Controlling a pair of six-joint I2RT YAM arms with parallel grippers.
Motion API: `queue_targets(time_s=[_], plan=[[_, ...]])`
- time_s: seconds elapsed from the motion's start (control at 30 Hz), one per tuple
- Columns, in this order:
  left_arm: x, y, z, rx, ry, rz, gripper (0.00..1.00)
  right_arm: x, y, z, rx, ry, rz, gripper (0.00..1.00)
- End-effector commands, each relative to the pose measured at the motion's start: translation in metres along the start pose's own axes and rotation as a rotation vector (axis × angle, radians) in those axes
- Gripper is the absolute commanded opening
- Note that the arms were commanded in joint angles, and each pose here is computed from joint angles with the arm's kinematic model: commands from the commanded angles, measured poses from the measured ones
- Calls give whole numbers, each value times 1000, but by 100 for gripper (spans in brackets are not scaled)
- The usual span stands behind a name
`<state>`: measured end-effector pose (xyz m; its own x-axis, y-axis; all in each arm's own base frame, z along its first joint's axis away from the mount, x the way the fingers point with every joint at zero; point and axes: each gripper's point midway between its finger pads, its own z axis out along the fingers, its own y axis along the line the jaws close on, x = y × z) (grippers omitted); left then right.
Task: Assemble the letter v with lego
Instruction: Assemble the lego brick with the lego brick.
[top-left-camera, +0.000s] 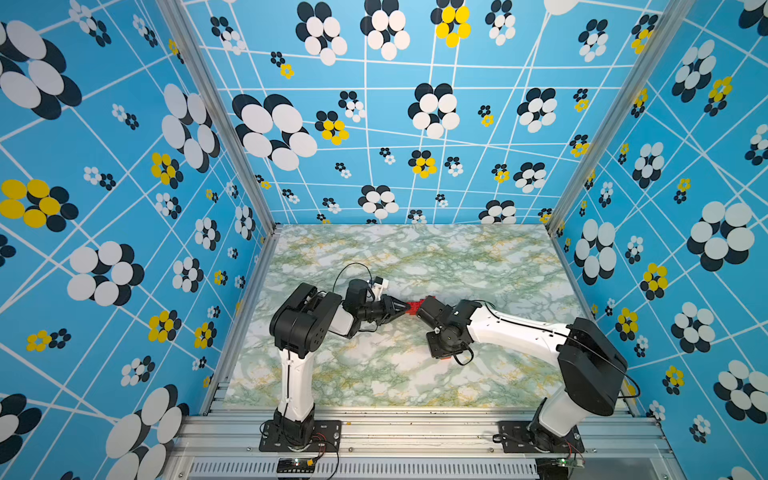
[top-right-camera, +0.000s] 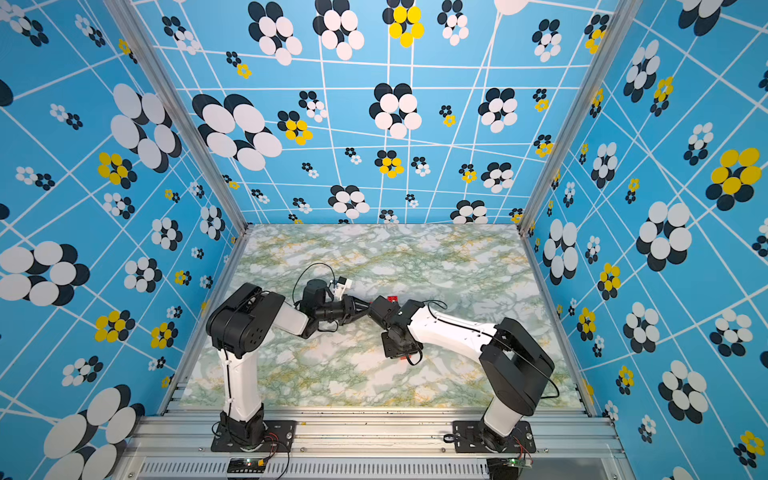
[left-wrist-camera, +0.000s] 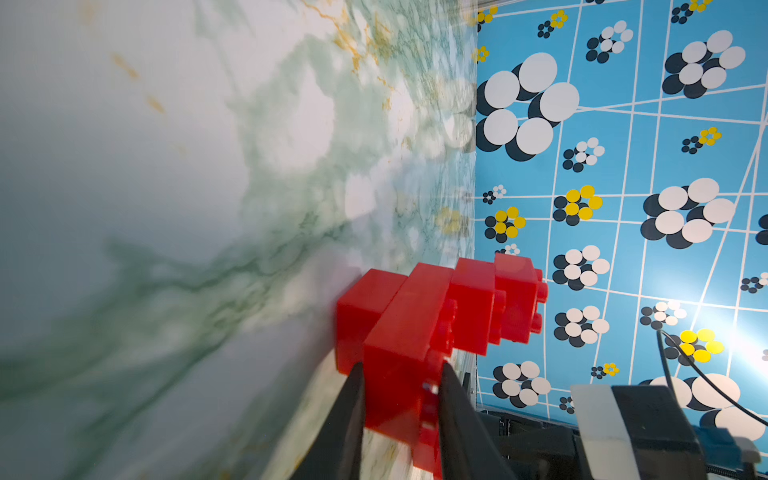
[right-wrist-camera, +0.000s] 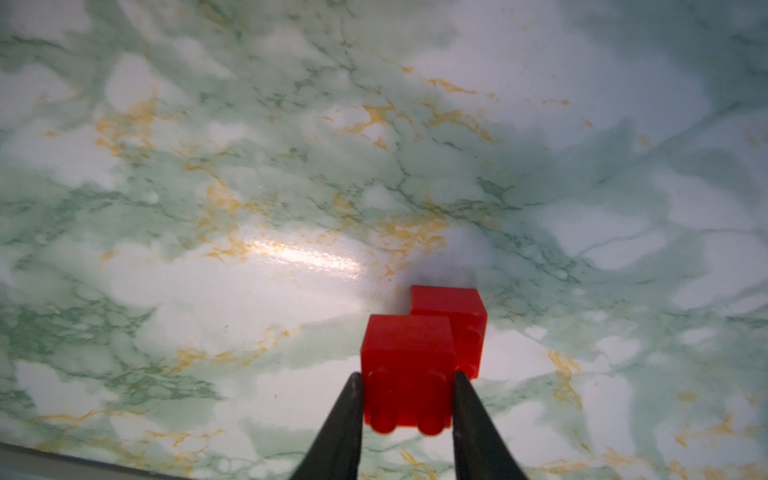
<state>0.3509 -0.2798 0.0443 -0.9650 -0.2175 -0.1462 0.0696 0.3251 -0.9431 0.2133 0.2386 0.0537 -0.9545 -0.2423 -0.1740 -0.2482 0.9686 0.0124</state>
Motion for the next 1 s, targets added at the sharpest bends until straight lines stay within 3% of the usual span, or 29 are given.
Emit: queue_targets(time_s=[0.0, 0.4, 0.67, 0.8, 0.97], plan=[[1, 5, 4, -28, 4, -16, 21, 7, -5, 4, 7, 22, 35, 23], [1, 5, 5, -28, 4, -15, 21, 2, -5, 8, 11, -5, 69, 22], [1, 4, 5, -29, 5, -16, 21, 13, -9, 21, 19, 46, 89, 21], [2, 4, 6, -30, 8, -14, 21, 5, -5, 10, -2, 13, 99, 28], [2, 4, 6, -31, 6, -14, 21, -10, -3, -4, 9, -29, 104, 28]])
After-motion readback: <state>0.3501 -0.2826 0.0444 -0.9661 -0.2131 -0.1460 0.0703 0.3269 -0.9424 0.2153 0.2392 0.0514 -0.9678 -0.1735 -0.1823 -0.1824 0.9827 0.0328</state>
